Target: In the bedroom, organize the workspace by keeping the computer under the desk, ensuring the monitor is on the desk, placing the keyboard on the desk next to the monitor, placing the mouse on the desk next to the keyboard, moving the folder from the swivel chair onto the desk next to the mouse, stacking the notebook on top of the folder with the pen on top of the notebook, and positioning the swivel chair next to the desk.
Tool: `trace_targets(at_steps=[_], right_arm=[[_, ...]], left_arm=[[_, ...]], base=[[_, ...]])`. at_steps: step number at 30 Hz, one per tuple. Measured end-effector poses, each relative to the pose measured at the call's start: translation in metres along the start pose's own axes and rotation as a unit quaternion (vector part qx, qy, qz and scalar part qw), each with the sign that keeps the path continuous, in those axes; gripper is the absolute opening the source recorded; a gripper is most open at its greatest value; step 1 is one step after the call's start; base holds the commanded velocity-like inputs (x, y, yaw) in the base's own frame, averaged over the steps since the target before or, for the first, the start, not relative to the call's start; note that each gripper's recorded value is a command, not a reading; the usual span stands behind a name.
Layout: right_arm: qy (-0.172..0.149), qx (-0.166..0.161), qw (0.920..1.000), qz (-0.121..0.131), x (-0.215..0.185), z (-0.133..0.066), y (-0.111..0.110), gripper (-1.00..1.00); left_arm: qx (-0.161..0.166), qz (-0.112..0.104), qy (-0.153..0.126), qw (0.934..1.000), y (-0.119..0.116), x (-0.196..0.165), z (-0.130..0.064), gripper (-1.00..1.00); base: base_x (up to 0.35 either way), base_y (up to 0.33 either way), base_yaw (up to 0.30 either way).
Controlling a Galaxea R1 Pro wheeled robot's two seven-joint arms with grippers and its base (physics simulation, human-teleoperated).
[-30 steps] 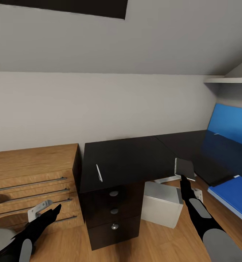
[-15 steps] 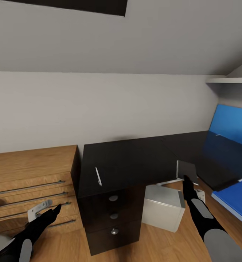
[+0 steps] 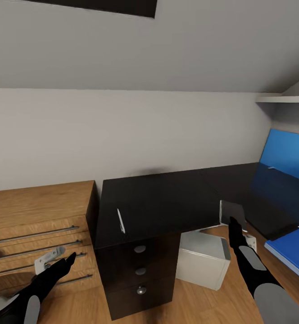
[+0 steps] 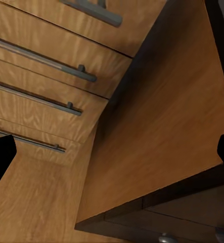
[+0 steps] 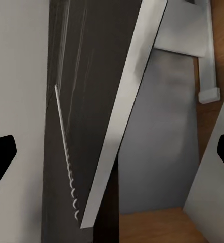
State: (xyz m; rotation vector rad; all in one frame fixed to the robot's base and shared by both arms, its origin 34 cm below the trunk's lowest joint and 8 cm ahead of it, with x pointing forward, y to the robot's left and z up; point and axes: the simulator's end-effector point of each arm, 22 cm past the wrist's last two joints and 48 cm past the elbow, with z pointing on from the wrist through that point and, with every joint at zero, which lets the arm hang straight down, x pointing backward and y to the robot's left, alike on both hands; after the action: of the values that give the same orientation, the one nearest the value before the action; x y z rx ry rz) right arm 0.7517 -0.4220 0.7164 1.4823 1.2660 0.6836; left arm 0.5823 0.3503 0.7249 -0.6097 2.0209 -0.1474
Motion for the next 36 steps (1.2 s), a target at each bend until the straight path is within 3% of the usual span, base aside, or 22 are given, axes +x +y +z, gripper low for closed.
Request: trace_targets(at_steps=[35, 36], right_arm=[[-0.01, 0.003, 0.9999, -0.003, -0.014, 0.002, -0.002, 1.0], [-0.01, 0.003, 0.9999, -0.003, -0.014, 0.002, -0.002, -1.0]], left_arm=[[0.001, 0.0, 0.002, 1.0, -0.001, 0.002, 0.001, 1.0], [0.001, 0.0, 0.002, 1.0, -0.001, 0.002, 0.001, 1.0]], base=[[0.041, 0.0, 0.0], [0.005, 0.0, 0.0]])
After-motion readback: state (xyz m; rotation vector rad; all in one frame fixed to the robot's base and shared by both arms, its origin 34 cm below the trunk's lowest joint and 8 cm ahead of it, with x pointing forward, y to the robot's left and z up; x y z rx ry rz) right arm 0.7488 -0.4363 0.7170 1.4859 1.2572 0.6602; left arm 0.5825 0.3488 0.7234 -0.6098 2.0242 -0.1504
